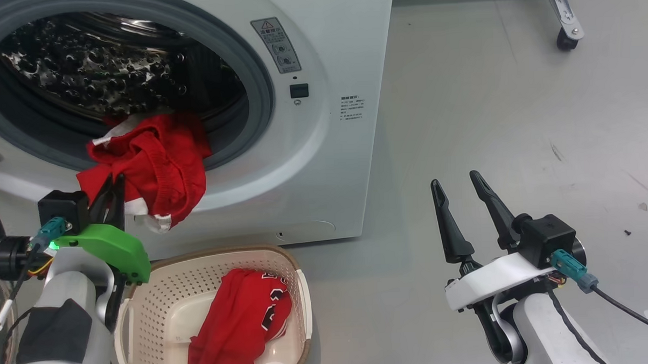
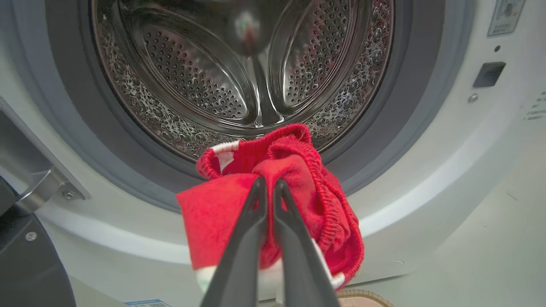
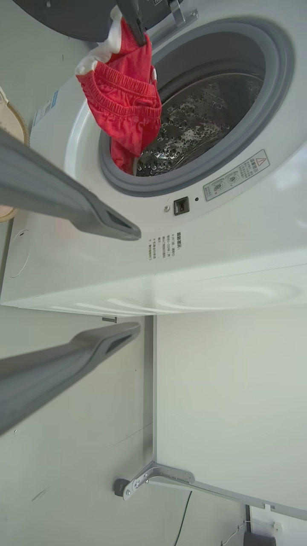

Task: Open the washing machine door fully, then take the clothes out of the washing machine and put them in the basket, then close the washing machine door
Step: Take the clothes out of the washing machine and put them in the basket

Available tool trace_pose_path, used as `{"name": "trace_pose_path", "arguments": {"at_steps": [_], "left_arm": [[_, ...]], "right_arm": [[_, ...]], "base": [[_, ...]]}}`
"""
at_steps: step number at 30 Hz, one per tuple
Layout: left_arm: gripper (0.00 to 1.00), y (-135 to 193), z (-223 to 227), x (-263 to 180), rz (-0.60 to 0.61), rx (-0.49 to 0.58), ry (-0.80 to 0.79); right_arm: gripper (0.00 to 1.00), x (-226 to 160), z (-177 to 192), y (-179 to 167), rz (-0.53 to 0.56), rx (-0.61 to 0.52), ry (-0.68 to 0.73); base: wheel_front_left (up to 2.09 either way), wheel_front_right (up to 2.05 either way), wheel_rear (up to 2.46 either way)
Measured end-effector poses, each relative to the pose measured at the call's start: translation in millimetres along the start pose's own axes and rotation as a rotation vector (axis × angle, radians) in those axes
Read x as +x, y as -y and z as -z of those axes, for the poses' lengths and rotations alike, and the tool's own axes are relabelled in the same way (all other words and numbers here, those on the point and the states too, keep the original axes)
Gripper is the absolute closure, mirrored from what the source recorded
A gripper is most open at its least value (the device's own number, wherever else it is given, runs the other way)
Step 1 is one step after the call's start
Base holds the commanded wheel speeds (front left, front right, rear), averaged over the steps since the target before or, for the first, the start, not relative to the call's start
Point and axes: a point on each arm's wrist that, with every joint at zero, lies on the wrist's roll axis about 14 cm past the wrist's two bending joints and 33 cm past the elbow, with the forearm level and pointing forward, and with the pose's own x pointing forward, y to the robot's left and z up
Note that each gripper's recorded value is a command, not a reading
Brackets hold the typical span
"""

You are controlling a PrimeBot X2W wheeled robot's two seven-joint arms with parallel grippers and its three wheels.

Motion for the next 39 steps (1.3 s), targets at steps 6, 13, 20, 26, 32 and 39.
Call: {"name": "trace_pose_path", "arguments": {"at_steps": [6, 13, 20, 26, 32, 39], "left_arm": [[1.00, -3.6, -17.6, -16.2, -0.014, -0.012, 0.067], [1.00, 0.3, -46.5, -23.6, -0.003, -0.012, 0.166], [1.00, 7.6, -75.6, -27.9, 0.020, -0.012, 0.264], [1.00, 13.7, -128.2, -36.5, 0.042, -0.012, 0.431], [1.00, 19.9, -152.2, -46.0, 0.061, -0.007, 0.512], [1.00, 22.3, -140.9, -55.0, 0.065, -0.011, 0.499]], "right_arm": [[0.00, -4.4, -3.5, -12.2, -0.035, 0.007, 0.009], [0.00, -5.9, -8.0, -18.6, -0.053, 0.008, 0.022], [0.00, -8.9, -7.2, -19.7, -0.058, 0.011, 0.020], [0.00, -9.2, -9.0, -19.9, -0.058, 0.012, 0.025], [0.00, -9.9, -11.1, -20.1, -0.058, 0.011, 0.031], [0.00, -11.0, -12.3, -19.8, -0.057, 0.010, 0.035]], "base": [[0.00, 0.00, 0.00], [0.00, 0.00, 0.00], [0.00, 0.00, 0.00], [0.00, 0.00, 0.00], [0.00, 0.00, 0.00], [0.00, 0.00, 0.00]]}}
